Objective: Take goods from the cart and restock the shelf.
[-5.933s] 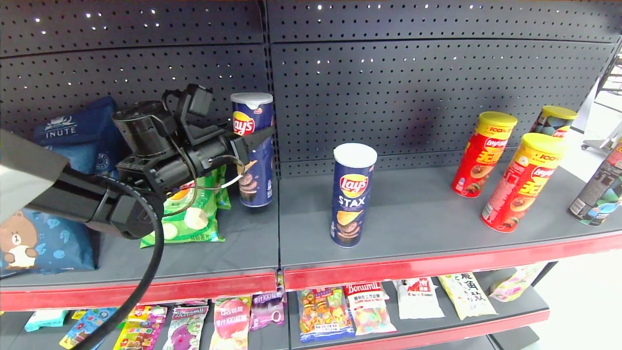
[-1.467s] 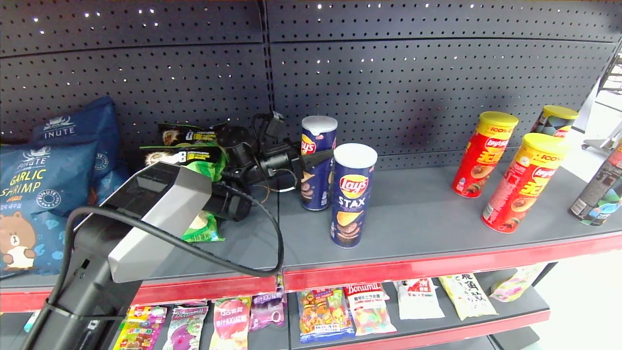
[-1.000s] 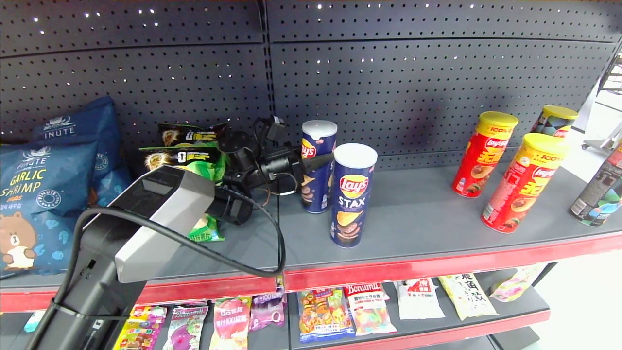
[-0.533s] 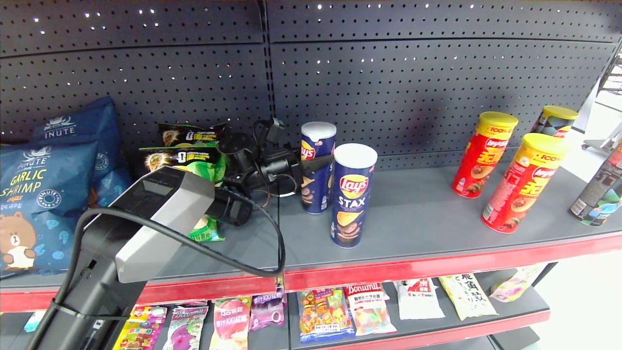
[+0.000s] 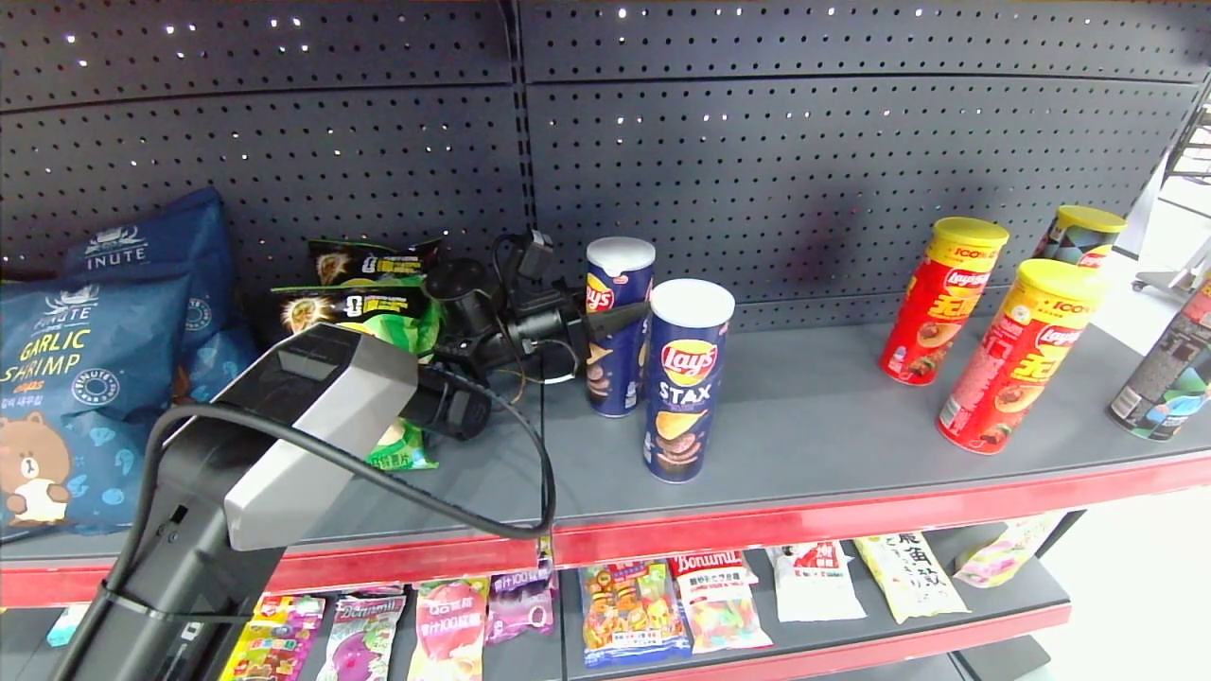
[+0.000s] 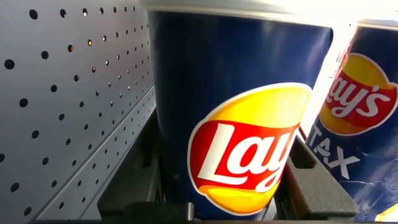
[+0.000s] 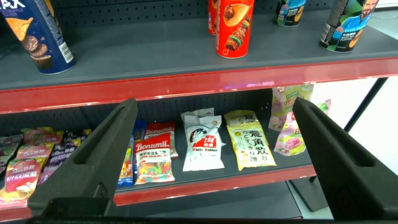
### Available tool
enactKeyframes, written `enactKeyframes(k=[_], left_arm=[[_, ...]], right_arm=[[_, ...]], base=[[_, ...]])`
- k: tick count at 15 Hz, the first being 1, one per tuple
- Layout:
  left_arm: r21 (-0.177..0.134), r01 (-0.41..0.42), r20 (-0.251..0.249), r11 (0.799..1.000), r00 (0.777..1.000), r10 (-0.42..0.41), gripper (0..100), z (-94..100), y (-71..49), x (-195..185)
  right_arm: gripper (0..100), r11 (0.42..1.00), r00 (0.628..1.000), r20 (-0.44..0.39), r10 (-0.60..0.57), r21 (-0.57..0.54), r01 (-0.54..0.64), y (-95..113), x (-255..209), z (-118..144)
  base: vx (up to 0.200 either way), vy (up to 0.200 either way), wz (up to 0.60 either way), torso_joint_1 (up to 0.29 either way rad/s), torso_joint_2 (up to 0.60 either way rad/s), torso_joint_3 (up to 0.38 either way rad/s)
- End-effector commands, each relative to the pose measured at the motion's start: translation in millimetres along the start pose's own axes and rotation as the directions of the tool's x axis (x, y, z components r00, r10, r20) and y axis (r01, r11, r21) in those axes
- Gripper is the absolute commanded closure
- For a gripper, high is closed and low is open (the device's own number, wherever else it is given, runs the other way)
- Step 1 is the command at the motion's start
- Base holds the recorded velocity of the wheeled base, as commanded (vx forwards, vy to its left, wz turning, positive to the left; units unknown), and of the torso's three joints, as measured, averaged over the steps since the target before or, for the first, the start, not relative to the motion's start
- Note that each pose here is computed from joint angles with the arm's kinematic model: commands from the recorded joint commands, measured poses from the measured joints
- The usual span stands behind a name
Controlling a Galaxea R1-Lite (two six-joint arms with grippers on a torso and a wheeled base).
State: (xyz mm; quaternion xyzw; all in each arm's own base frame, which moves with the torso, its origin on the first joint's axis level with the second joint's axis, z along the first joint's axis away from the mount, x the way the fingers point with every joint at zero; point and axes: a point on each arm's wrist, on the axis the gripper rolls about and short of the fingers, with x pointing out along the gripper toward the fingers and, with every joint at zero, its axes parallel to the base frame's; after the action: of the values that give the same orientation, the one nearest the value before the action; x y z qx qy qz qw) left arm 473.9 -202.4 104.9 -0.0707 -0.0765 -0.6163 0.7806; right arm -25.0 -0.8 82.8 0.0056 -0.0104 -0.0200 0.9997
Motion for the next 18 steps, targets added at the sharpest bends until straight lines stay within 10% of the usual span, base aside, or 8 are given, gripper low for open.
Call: enactKeyframes(k=[1, 8, 9, 18], left_arm=[[0.003, 0.000, 0.001, 1.000, 1.000, 0.000, 100, 0.0, 0.3, 0], [0.002, 0.000, 0.000, 1.000, 1.000, 0.000, 100, -0.2, 0.3, 0], [0.002, 0.000, 0.000, 1.000, 1.000, 0.000, 0, -0.2, 0.3, 0], [0.019, 0.027, 0.003, 0.999, 1.000, -0.027, 0, 15.4, -2.7, 0]], right_arm=[[0, 1.000, 1.000, -0.001, 0.000, 0.000, 0.000, 0, 0, 0], [0, 1.000, 1.000, -0.001, 0.000, 0.000, 0.000, 0, 0, 0], [0, 1.000, 1.000, -0.001, 0.000, 0.000, 0.000, 0, 0, 0], [0, 1.000, 1.000, -0.001, 0.000, 0.000, 0.000, 0, 0, 0]], base=[[0.000, 0.000, 0.00, 0.000, 0.00, 0.000], [0.000, 0.000, 0.00, 0.000, 0.00, 0.000], [0.000, 0.000, 0.00, 0.000, 0.00, 0.000], [0.000, 0.000, 0.00, 0.000, 0.00, 0.000]])
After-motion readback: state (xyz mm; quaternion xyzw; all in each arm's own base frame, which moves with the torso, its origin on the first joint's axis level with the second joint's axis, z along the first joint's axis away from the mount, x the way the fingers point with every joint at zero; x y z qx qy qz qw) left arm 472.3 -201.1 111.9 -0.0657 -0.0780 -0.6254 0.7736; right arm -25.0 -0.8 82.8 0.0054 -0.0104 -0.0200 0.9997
